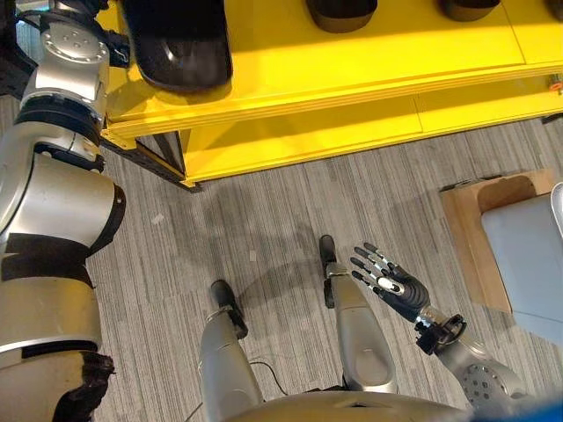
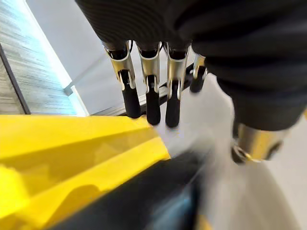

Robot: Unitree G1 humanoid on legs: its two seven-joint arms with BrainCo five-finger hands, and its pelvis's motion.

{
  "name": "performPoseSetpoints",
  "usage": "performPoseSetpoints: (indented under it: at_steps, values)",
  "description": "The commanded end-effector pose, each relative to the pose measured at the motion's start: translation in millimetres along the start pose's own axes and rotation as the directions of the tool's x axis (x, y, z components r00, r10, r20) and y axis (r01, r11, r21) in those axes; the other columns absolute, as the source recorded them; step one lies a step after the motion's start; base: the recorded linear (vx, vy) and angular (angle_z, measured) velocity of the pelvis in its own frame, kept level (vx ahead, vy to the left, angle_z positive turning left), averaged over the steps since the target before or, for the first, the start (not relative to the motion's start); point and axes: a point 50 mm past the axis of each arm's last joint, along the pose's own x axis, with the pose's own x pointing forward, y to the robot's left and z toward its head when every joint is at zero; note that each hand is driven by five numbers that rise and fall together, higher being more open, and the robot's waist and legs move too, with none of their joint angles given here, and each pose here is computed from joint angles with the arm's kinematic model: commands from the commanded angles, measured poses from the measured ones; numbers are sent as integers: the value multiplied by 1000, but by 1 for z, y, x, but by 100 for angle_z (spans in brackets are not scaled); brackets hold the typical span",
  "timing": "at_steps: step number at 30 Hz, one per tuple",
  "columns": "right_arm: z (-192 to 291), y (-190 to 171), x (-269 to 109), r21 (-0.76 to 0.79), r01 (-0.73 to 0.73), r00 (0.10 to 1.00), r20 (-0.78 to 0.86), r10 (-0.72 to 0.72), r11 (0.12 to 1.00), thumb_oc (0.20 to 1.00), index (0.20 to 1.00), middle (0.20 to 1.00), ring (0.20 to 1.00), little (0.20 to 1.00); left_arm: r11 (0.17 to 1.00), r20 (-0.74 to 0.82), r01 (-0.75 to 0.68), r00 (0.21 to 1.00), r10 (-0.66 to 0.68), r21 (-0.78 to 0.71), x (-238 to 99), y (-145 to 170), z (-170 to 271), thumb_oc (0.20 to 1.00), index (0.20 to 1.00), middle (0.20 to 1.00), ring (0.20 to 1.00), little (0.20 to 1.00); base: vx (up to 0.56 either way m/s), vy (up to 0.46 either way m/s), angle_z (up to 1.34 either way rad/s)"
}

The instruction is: Move parts from the plastic box to the shelf.

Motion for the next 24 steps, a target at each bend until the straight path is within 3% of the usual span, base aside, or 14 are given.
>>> performPoseSetpoints:
  at_steps: [1, 15, 18, 22, 24]
  values:
    - [12, -6, -7, -28, -6, 1000, 23, 7, 1000, 1000, 1000, 1000, 1000, 1000, 975, 120, -161, 976, 180, -153, 6, 53, 34, 1000, 1000, 1000, 1000, 1000, 0, 0, 0]
    - [20, -7, -4, -79, -21, 999, 33, 24, 997, 1000, 1000, 1000, 1000, 1000, 972, 212, -130, 962, 171, -197, 3, 49, 45, 1000, 1000, 1000, 1000, 1000, -21, -6, -1]
    - [21, -5, -2, -89, -28, 999, 38, 31, 996, 1000, 1000, 1000, 1000, 1000, 990, 283, -92, 952, 118, -104, 1, 40, 51, 1000, 1000, 1000, 1000, 1000, 0, 0, 0]
    - [19, -1, 1, -90, -54, 997, 58, 59, 994, 1000, 1000, 1000, 1000, 1000, 997, 493, 1, 869, -38, 76, -27, 2, 50, 1000, 1000, 1000, 1000, 1000, -8, -42, 12]
    - [19, 0, 3, -86, -51, 995, 76, 58, 995, 1000, 1000, 1000, 1000, 1000, 995, 519, 69, 849, -96, 72, -47, -15, 29, 1000, 1000, 1000, 1000, 1000, -19, -42, 13]
